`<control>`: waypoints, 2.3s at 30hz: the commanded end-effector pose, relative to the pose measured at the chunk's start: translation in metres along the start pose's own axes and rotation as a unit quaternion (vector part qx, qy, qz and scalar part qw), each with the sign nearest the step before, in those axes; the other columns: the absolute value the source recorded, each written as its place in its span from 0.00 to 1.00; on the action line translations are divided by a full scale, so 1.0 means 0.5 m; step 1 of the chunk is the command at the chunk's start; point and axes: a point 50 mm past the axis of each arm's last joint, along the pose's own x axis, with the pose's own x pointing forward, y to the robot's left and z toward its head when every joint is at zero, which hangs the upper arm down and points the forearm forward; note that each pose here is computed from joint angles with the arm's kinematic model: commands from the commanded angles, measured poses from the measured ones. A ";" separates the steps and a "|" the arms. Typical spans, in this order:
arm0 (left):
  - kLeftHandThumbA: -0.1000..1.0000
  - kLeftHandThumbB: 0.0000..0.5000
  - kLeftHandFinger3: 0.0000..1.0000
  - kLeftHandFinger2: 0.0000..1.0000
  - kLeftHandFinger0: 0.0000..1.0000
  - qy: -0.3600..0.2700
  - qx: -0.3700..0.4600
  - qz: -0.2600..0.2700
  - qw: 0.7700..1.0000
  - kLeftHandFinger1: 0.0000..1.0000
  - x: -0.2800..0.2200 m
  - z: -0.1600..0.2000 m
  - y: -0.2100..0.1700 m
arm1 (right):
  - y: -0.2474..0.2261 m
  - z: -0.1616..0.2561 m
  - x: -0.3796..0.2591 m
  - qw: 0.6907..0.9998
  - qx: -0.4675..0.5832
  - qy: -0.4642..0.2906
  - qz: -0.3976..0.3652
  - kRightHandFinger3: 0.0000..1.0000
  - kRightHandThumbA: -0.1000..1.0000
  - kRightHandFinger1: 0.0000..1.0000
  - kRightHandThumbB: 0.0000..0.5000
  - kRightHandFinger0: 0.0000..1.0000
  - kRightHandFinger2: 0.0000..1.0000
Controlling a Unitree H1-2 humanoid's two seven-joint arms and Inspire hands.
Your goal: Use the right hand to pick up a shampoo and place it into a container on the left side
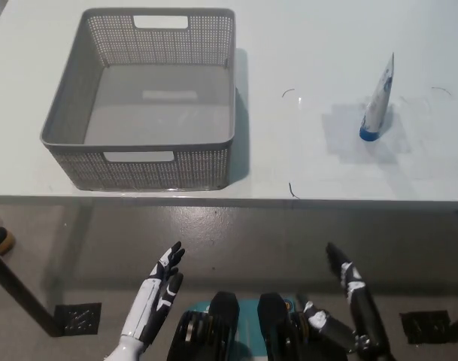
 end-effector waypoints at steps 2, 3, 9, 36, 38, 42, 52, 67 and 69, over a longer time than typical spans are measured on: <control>1.00 0.37 1.00 1.00 1.00 -0.040 0.011 0.013 0.999 1.00 0.020 0.016 0.010 | -0.027 0.075 0.037 0.990 -0.039 -0.110 -0.079 1.00 0.82 1.00 0.60 1.00 1.00; 1.00 0.35 1.00 1.00 1.00 -0.039 0.012 0.014 0.999 1.00 0.020 0.016 0.011 | -0.029 0.082 0.041 0.988 -0.042 -0.118 -0.088 1.00 0.82 1.00 0.63 1.00 1.00; 1.00 0.36 1.00 1.00 1.00 -0.035 0.013 0.015 0.999 1.00 0.015 0.011 0.008 | -0.061 0.118 0.063 0.979 -0.073 -0.160 -0.105 1.00 0.88 1.00 0.69 1.00 1.00; 1.00 0.28 1.00 1.00 1.00 -0.010 0.006 0.016 1.000 1.00 -0.054 -0.010 -0.017 | -0.181 0.204 0.250 0.954 -0.072 -0.192 -0.219 1.00 0.85 1.00 0.67 1.00 1.00; 1.00 0.27 1.00 1.00 1.00 -0.010 0.004 0.017 1.000 1.00 -0.054 -0.011 -0.018 | -0.185 0.205 0.267 0.953 -0.065 -0.192 -0.224 1.00 0.85 1.00 0.67 1.00 1.00; 1.00 0.29 1.00 1.00 1.00 -0.008 0.003 0.018 1.000 1.00 -0.054 -0.013 -0.016 | -0.198 0.203 0.310 0.957 -0.051 -0.172 -0.230 1.00 0.86 1.00 0.64 1.00 1.00; 1.00 0.30 1.00 1.00 1.00 -0.011 0.001 0.017 1.000 1.00 -0.046 -0.010 -0.019 | -0.212 0.209 0.415 0.958 -0.062 -0.145 -0.241 1.00 0.88 1.00 0.72 1.00 1.00; 1.00 0.34 1.00 1.00 1.00 -0.014 0.005 0.016 1.000 1.00 -0.043 -0.008 -0.016 | -0.204 0.221 0.515 0.965 -0.045 -0.116 -0.231 1.00 0.82 1.00 0.67 1.00 1.00; 1.00 0.33 1.00 1.00 1.00 -0.015 0.003 0.016 1.000 1.00 -0.042 -0.007 -0.016 | -0.199 0.225 0.527 0.966 -0.040 -0.110 -0.231 1.00 0.80 1.00 0.67 1.00 1.00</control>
